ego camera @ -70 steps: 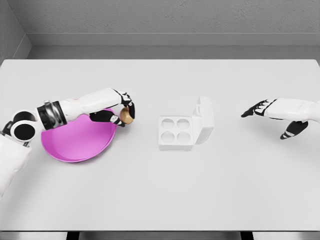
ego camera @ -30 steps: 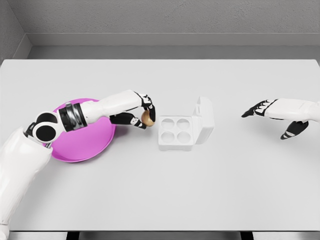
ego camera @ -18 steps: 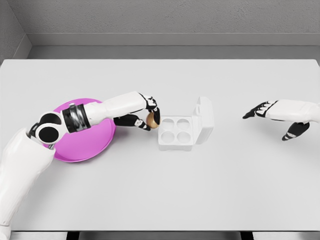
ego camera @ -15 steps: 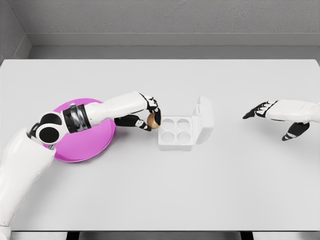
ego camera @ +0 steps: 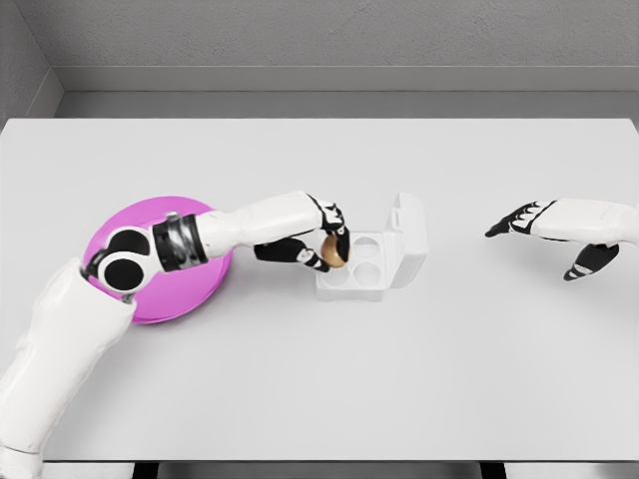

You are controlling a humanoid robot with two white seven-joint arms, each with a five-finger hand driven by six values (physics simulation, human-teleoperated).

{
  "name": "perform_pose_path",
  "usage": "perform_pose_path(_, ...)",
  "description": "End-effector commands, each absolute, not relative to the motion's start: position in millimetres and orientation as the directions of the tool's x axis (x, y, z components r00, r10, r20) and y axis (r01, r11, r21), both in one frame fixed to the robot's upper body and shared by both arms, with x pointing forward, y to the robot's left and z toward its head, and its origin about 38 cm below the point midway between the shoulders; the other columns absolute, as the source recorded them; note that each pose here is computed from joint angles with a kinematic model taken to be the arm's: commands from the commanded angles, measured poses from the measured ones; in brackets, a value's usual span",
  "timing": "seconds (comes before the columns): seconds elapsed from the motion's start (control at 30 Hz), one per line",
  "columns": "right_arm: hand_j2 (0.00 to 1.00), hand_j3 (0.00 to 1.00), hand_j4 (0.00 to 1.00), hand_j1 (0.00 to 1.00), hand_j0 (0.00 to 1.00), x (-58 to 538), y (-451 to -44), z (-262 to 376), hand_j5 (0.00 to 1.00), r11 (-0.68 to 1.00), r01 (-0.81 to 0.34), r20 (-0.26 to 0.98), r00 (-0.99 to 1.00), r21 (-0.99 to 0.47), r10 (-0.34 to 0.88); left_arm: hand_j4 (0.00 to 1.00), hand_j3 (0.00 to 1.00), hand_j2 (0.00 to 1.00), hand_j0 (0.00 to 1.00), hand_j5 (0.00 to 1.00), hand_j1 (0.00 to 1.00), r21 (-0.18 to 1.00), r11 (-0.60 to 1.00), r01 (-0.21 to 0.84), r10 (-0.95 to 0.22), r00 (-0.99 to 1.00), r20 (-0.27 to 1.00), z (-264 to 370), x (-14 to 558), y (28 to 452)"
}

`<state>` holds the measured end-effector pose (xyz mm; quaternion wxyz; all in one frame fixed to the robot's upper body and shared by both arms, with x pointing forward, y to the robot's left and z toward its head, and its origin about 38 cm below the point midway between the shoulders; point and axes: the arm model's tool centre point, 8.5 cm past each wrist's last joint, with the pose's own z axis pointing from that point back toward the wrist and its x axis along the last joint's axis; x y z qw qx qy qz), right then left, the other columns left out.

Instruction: Pack egg into the box and close the box lid

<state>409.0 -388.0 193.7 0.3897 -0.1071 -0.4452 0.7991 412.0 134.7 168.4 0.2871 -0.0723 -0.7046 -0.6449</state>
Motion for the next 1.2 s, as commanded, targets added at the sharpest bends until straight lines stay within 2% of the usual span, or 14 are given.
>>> perform_pose_path(0.0,1.00,1.00,1.00,1.00,1.00,409.1,-388.4,194.5,1.00,-0.295,-0.528,0.179,-0.671,-0.796,0.720,0.37,0.37,0.37,0.37,0.37,0.37,0.862,0.167,0.478,-0.259,-0.823,0.506,168.8,411.6,131.1)
perform_pose_path(0.53,1.00,1.00,1.00,1.00,1.00,408.9,-389.0,194.7,1.00,-0.295,-0.529,0.178,-0.670,-0.796,0.721,0.37,0.37,0.37,0.37,0.37,0.37,0.851,0.181,0.493,-0.243,-0.816,0.524,163.9,409.8,120.6)
perform_pose_path(1.17,1.00,1.00,1.00,1.00,1.00,408.7,-390.2,195.3,1.00,-0.296,-0.529,0.176,-0.669,-0.795,0.722,0.38,0.38,0.38,0.38,0.38,0.38,0.842,0.177,0.510,-0.259,-0.801,0.540,153.9,406.2,128.2)
